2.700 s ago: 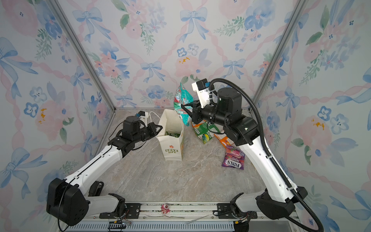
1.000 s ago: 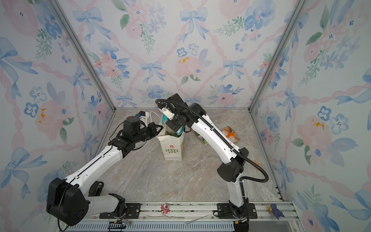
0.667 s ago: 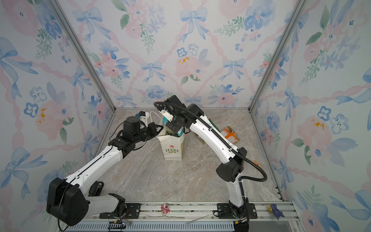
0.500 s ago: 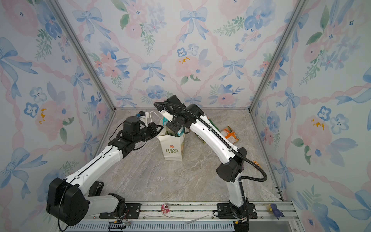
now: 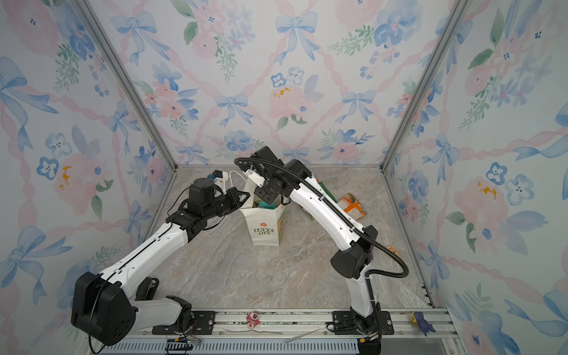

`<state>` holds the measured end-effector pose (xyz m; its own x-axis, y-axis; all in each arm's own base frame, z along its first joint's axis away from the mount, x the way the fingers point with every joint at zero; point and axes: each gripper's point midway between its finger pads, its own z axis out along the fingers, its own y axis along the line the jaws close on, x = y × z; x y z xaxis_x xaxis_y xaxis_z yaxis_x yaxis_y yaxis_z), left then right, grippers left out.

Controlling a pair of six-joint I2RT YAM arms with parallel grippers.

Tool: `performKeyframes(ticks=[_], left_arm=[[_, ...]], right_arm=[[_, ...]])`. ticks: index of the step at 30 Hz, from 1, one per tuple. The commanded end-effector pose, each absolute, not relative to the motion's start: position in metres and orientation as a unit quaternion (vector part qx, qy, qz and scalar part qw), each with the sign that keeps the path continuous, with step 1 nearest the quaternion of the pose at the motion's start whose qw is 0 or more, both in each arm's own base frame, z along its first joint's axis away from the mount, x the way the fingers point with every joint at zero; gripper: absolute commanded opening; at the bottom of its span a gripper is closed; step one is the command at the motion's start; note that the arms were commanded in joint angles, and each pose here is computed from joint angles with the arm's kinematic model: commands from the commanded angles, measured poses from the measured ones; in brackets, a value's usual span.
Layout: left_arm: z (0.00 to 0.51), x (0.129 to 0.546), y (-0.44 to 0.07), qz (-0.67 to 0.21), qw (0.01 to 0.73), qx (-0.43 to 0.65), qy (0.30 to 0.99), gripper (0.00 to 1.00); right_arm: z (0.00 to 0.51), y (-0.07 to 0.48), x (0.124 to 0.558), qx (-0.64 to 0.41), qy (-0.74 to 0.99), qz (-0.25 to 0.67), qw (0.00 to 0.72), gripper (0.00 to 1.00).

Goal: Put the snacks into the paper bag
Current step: 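Open the right gripper to release the teal packet inside the bag, then move the right gripper back over the purple Fox's Berries packet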

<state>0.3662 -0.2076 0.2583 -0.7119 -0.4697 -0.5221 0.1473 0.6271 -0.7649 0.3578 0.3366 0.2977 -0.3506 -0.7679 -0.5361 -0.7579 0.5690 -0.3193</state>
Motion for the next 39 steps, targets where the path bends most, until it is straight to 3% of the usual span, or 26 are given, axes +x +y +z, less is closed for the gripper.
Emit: performKeyframes(ticks=[1,23,39], left_arm=[[0.268,0.369,-0.213,-0.435,0.378,-0.087,0.813,0.00],[0.266,0.368,-0.212,-0.434,0.377,-0.086,0.814,0.00],[0.268,0.369,-0.215,-0.444,0.375,-0.078,0.810,0.00]], right_arm=[[0.299,0.340,0.353,-0.467,0.821,-0.004,0.329,0.40],[0.345,0.346,0.298,-0.483,0.769,0.162,0.386,0.65],[0.361,0.251,0.260,-0.380,0.776,0.215,0.455,0.80]])
